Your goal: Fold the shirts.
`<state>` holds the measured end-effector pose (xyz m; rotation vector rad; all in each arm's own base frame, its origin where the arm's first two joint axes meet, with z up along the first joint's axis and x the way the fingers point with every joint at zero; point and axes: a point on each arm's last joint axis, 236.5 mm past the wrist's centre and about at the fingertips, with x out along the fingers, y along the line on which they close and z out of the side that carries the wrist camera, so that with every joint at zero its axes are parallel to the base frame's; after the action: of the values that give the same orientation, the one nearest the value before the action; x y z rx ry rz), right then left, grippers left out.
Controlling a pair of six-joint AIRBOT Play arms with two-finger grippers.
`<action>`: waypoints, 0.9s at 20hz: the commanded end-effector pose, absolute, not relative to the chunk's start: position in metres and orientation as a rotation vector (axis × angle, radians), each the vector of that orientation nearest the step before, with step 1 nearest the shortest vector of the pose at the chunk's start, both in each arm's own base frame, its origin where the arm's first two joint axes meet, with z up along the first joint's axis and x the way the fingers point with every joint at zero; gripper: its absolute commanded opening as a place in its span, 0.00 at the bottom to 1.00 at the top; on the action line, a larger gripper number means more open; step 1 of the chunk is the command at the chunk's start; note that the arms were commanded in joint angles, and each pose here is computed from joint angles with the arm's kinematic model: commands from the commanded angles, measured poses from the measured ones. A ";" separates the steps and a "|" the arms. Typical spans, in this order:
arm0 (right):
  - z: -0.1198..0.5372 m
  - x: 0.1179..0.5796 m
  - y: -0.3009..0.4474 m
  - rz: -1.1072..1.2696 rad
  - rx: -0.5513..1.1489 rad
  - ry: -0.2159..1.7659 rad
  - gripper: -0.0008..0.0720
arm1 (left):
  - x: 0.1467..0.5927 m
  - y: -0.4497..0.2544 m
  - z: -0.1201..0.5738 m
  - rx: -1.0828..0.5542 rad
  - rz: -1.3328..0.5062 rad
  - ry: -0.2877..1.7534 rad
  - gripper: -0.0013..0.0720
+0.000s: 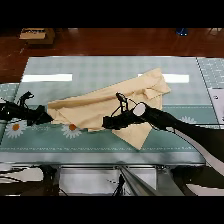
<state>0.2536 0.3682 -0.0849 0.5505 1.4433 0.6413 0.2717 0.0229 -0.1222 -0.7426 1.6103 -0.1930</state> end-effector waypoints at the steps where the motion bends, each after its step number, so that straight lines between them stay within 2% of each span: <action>1: -0.087 0.279 0.369 0.562 0.612 1.358 0.45 | 0.278 0.039 -0.132 -0.667 -0.142 1.579 0.04; 3: -0.089 0.279 0.369 0.549 0.618 1.363 0.45 | 0.278 0.040 -0.132 -0.667 -0.142 1.579 0.04; 4: -0.090 0.278 0.369 0.550 0.618 1.369 0.41 | 0.278 0.040 -0.132 -0.667 -0.142 1.579 0.04; 5: -0.089 0.278 0.369 0.551 0.621 1.371 0.19 | 0.278 0.040 -0.132 -0.667 -0.142 1.579 0.04; 6: -0.087 0.278 0.371 0.551 0.637 1.372 0.05 | 0.278 0.039 -0.132 -0.667 -0.142 1.579 0.04; 9: -0.054 0.275 0.383 0.647 0.639 1.347 0.05 | 0.278 0.040 -0.132 -0.666 -0.142 1.579 0.04; 12: 0.025 0.287 0.396 0.790 0.646 1.207 0.05 | 0.278 0.040 -0.133 -0.665 -0.140 1.577 0.04; 13: 0.054 0.309 0.394 0.790 0.650 1.098 0.05 | 0.278 0.040 -0.133 -0.665 -0.140 1.577 0.04; 15: 0.104 0.381 0.369 0.692 0.683 0.845 0.04 | 0.278 0.039 -0.132 -0.667 -0.143 1.580 0.04; 18: 0.127 0.476 0.308 0.499 0.792 0.657 0.05 | 0.274 0.036 -0.130 -0.675 -0.158 1.598 0.04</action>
<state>0.4017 0.3570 0.0860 0.7257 0.8700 0.6309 0.2716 0.0228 -0.1222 -0.7357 1.6087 -0.2005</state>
